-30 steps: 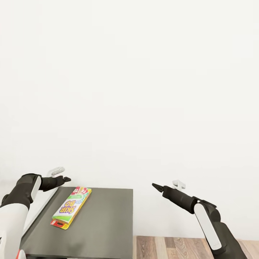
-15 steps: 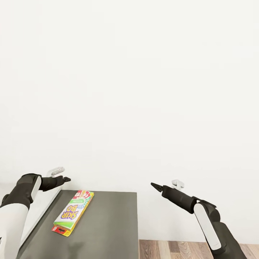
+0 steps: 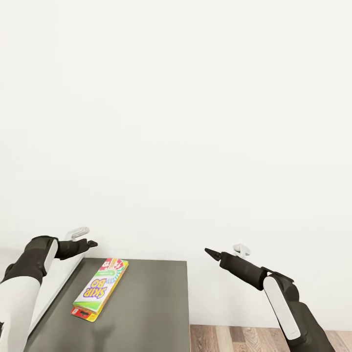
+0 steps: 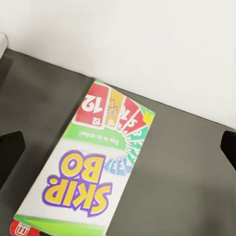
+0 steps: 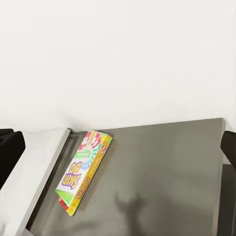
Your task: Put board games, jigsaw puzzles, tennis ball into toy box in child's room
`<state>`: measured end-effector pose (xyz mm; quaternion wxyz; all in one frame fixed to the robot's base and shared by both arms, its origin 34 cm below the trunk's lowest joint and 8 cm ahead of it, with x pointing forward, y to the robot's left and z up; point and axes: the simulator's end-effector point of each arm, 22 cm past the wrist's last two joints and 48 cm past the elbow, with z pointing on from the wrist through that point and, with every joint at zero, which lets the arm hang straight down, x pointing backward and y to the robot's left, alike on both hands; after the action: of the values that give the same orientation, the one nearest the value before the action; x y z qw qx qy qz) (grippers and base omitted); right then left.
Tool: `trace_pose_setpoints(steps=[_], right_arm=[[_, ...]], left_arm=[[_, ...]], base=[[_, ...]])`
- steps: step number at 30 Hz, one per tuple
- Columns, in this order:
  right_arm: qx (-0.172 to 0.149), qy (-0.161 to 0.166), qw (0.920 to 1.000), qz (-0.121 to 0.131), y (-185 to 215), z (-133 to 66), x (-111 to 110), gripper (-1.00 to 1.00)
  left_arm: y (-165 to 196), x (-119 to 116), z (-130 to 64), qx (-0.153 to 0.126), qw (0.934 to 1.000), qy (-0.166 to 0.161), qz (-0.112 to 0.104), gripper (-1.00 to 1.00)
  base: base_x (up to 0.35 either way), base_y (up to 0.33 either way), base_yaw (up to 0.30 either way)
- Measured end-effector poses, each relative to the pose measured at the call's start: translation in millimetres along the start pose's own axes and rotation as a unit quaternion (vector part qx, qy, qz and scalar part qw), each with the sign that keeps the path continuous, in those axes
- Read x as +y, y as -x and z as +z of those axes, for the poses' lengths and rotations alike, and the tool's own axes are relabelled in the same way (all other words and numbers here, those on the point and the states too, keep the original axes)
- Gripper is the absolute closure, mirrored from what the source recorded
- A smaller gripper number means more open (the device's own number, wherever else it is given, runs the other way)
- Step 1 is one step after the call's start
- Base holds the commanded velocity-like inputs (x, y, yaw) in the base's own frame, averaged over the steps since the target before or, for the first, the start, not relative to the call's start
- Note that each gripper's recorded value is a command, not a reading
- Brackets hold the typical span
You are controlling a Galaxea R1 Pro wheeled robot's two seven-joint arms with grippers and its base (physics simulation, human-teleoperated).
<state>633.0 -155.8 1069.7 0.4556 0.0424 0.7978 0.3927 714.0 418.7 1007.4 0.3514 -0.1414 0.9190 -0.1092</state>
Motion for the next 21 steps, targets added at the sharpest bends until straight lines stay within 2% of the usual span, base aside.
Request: trace_pose_setpoints(steps=[5, 12, 21], right_arm=[[0.0, 0.001, 1.0, 0.0, -0.4, 0.3, 0.7, -1.0], [0.0, 0.001, 1.0, -0.001, -0.5, 0.2, 1.0, -1.0], [0.0, 0.001, 1.0, 0.0, -0.5, 0.2, 1.1, -1.0]], left_arm=[[-0.3, -1.0, 0.4, 0.0, 1.0, -0.001, 0.0, -1.0], [-0.5, -1.8, 0.4, 0.0, 1.0, -0.001, 0.0, -1.0], [-0.6, -2.5, 0.7, 0.0, 1.0, -0.002, 0.0, -1.0]], base=[[0.018, 0.012, 0.0], [0.14, 0.126, 0.0], [0.074, 0.025, 0.0]])
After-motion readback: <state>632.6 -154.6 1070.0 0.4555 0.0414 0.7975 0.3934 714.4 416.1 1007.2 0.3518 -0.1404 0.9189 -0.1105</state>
